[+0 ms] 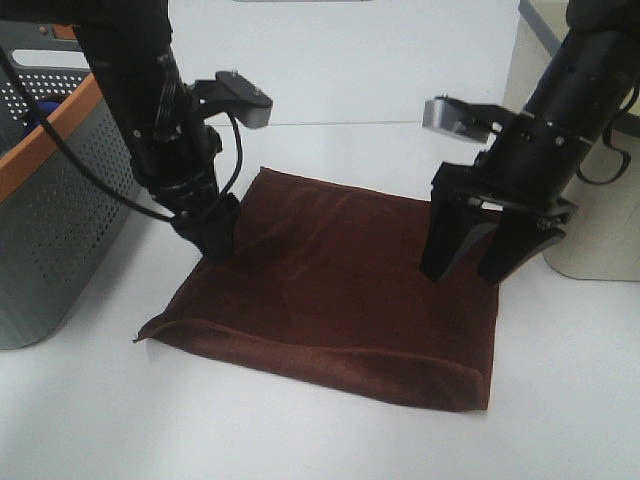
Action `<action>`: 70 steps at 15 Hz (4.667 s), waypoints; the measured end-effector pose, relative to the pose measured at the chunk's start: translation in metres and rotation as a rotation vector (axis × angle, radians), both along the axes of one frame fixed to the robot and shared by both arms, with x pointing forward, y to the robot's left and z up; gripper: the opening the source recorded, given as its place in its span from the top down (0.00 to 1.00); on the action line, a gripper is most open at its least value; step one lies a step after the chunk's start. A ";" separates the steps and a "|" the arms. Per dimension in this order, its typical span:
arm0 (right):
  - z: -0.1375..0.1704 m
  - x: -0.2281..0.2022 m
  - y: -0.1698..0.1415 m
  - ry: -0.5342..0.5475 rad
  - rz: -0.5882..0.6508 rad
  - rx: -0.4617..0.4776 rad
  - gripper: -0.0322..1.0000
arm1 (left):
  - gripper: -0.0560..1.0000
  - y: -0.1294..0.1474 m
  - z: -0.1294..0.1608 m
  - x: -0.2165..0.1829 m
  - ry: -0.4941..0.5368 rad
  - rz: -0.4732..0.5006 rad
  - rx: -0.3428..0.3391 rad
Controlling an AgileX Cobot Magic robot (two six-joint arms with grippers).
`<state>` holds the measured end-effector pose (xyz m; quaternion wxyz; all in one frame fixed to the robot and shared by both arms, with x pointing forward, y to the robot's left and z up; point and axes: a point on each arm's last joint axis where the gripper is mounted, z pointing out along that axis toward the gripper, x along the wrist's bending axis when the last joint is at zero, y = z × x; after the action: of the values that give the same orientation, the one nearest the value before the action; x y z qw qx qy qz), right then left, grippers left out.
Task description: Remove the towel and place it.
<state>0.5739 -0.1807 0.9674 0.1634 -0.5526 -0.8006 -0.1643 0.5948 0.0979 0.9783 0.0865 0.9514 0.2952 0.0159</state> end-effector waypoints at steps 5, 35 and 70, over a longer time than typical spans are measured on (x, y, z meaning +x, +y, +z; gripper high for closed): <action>0.098 0.019 0.002 -0.290 -0.078 0.050 0.21 | 0.17 -0.005 0.089 0.011 -0.183 0.130 -0.137; 0.129 -0.326 -0.125 -0.998 -0.614 -0.224 0.21 | 0.23 0.215 0.140 -0.325 -0.795 0.864 -0.182; 0.087 -0.341 -0.120 -1.087 -0.576 -0.252 0.26 | 0.23 0.199 0.077 -0.362 -0.868 0.785 -0.444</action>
<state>0.2328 -0.3005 1.0542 -0.3841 -0.5987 -0.6016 -0.3634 0.2326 0.2964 1.0551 0.3817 0.6383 0.5569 0.3699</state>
